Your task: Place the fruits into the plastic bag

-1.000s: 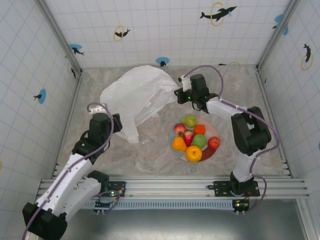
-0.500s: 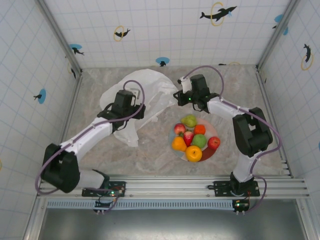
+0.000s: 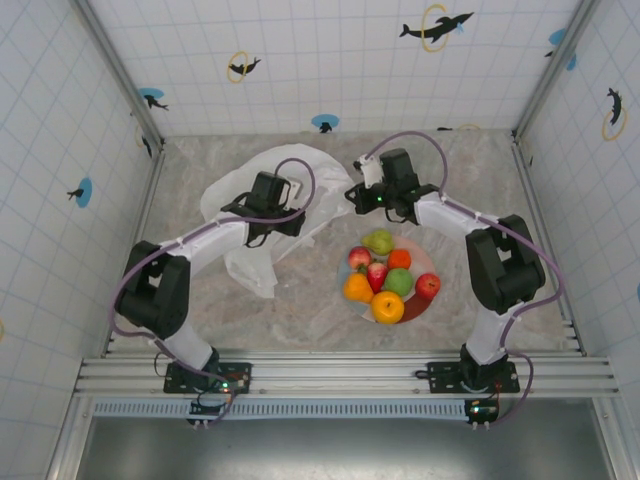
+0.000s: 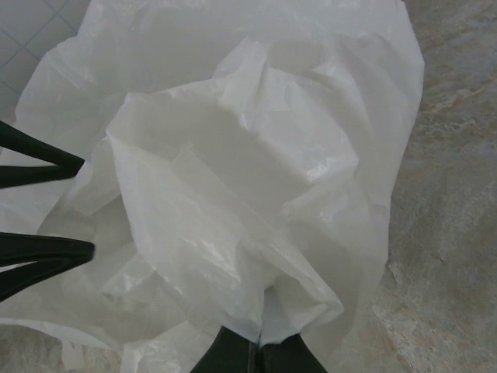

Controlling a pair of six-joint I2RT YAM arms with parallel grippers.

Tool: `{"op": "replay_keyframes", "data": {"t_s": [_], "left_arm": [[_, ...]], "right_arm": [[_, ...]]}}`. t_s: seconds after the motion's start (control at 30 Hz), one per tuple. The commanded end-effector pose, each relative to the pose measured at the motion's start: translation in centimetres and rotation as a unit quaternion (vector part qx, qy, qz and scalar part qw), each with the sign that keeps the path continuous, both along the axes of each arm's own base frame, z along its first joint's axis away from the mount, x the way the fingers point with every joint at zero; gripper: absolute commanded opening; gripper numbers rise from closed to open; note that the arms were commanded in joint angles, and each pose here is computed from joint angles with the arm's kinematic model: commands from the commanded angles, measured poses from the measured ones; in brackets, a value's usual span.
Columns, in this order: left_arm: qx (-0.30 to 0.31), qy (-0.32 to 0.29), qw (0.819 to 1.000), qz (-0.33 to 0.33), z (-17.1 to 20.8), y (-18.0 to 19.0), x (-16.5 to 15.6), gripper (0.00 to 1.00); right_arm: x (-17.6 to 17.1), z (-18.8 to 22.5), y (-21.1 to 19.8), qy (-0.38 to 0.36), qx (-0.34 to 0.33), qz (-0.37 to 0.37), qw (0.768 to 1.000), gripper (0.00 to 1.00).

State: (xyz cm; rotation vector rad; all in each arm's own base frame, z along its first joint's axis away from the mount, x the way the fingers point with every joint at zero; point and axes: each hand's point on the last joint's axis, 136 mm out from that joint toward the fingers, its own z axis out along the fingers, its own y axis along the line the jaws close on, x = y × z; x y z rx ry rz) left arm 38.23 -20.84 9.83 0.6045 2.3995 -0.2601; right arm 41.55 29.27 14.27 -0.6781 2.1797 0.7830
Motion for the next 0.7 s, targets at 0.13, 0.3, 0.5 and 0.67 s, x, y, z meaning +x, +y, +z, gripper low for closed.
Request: {"op": "replay_keyframes", "data": {"t_s": [0.13, 0.3, 0.5, 0.67], "left_arm": [[0.025, -0.029, 0.999, 0.023, -0.5, 0.6, 1.6, 0.32], [-0.020, -0.035, 0.998, 0.048, 2.4, 0.1, 1.6, 0.00], [-0.161, -0.022, 0.982, 0.097, 5.8, -0.7, 1.2, 0.00], [-0.183, -0.019, 0.975, 0.128, 6.4, -0.1, 1.2, 0.00]], "right_arm": [[-0.5, 1.9, 1.0, -0.022, -0.011, 0.048, 0.999, 0.04], [2.9, 1.4, -0.9, -0.033, -0.075, -0.038, 0.996, 0.13], [6.1, 2.9, 0.7, 0.012, -0.022, -0.101, 0.995, 0.53], [4.3, 4.1, 1.8, -0.002, 0.010, -0.090, 0.996, 0.77]]}}
